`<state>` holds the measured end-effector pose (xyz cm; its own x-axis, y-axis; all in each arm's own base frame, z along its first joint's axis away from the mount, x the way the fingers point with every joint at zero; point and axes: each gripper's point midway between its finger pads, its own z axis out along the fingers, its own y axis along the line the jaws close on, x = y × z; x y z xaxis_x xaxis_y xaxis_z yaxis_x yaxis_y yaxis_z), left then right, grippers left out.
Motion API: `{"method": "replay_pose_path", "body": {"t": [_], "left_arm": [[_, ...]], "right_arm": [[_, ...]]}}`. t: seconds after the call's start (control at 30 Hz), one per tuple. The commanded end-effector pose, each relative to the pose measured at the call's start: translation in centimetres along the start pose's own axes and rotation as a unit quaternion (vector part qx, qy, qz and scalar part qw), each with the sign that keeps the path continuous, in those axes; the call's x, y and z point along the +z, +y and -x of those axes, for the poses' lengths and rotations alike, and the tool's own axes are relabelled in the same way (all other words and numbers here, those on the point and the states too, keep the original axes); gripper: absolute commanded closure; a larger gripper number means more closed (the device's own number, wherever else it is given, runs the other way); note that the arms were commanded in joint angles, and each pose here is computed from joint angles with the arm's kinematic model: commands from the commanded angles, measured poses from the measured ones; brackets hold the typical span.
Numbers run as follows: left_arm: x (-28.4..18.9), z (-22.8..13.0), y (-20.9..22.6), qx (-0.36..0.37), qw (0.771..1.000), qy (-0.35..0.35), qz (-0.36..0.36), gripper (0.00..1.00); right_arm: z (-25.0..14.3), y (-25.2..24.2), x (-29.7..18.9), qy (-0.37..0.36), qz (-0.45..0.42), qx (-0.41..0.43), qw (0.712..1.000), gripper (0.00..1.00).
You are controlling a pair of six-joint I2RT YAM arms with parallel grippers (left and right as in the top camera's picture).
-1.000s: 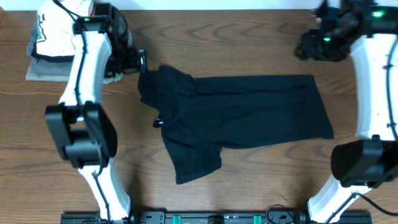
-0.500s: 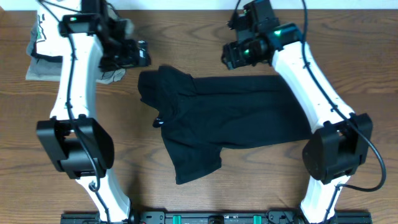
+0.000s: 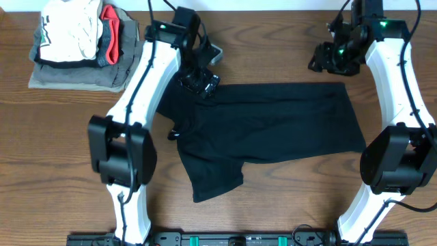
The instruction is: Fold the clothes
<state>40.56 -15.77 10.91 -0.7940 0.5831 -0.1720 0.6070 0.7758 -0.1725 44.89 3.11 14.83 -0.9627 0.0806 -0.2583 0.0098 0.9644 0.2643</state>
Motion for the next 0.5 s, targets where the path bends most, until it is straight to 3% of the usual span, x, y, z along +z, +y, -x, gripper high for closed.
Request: {"method": "replay_pose_path", "body": {"t": [0.0, 0.17, 0.47], "left_arm": [[2.6, -1.5, 1.7, 0.011, 0.999, 0.042, 0.006, 0.16], [5.1, -2.3, 2.0, 0.02, 0.997, 0.072, -0.008, 0.16], [5.2, -2.8, 0.6, 0.013, 0.996, 0.08, -0.047, 0.31]], "right_arm": [[0.0, 1.3, -0.8, -0.006, 0.009, -0.038, 0.999, 0.42], [-0.2, 1.4, -0.8, -0.002, 0.01, -0.038, 0.999, 0.42], [-0.2, 1.5, -0.8, -0.001, 0.01, -0.04, 0.999, 0.42]]}}
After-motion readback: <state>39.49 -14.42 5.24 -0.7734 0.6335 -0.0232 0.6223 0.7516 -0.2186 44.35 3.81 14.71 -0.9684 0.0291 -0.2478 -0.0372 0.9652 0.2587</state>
